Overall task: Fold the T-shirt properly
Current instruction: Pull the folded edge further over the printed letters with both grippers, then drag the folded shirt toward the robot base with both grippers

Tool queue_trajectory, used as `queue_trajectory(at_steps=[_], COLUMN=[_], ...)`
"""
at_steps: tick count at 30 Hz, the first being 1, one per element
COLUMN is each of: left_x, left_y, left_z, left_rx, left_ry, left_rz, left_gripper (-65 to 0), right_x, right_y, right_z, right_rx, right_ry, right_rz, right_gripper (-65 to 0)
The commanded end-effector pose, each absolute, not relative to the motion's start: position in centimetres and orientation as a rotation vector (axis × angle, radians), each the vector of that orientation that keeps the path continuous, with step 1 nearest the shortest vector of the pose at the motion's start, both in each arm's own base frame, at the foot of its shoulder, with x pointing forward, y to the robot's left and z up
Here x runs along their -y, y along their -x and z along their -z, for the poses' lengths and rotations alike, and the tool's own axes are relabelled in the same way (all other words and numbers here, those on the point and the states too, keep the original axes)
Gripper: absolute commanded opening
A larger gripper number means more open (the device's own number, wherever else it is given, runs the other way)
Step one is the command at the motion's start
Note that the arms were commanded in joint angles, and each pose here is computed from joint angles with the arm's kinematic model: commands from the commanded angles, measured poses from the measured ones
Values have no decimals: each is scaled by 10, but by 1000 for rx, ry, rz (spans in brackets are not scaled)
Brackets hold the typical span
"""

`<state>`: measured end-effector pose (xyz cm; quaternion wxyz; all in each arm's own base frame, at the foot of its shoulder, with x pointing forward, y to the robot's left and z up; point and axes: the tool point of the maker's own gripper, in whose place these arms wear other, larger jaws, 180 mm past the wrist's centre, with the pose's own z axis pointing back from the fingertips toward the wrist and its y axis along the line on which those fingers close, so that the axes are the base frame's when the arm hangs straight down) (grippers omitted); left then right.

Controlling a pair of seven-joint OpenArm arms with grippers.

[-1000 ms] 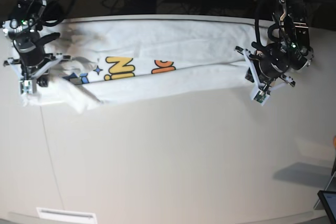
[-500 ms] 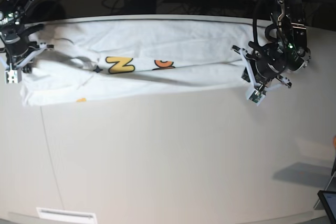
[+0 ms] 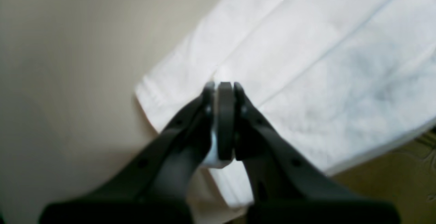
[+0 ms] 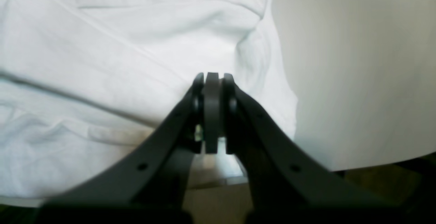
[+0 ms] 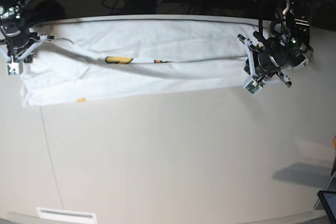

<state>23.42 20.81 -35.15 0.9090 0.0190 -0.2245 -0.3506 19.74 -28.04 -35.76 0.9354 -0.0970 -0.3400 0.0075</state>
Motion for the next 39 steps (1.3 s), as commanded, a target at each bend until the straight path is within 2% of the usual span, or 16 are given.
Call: queue_trajectory(at_steps=[1, 16, 23, 32, 34, 37, 39], left_x=[-213, -240, -217, -216, -217, -217, -217], left_y=[-241, -225, -213, -212, -212, -213, -213], left_z=[340, 342, 356, 357, 356, 356, 356], left_rx=[487, 398, 356, 353, 354, 356, 359], left_ry=[-70, -134, -82, -80, -82, -81, -80], left_rz=[763, 850, 937, 940, 938, 937, 933], left_gripper=[-650, -650, -650, -645, -606, -459, -405], right_x=[283, 284, 284, 284, 284, 284, 284], right_y=[-203, -198, -197, -197, -196, -195, -194], right_z=[348, 353, 354, 354, 356, 363, 367], right_rx=[730, 693, 690, 688, 683, 668, 660], right_ry=[213, 213, 212, 211, 208, 196, 190], right_rz=[-27, -21, -20, -16, -14, -3, 1], right_gripper=[-649, -649, -649, -649, -649, -649, -649])
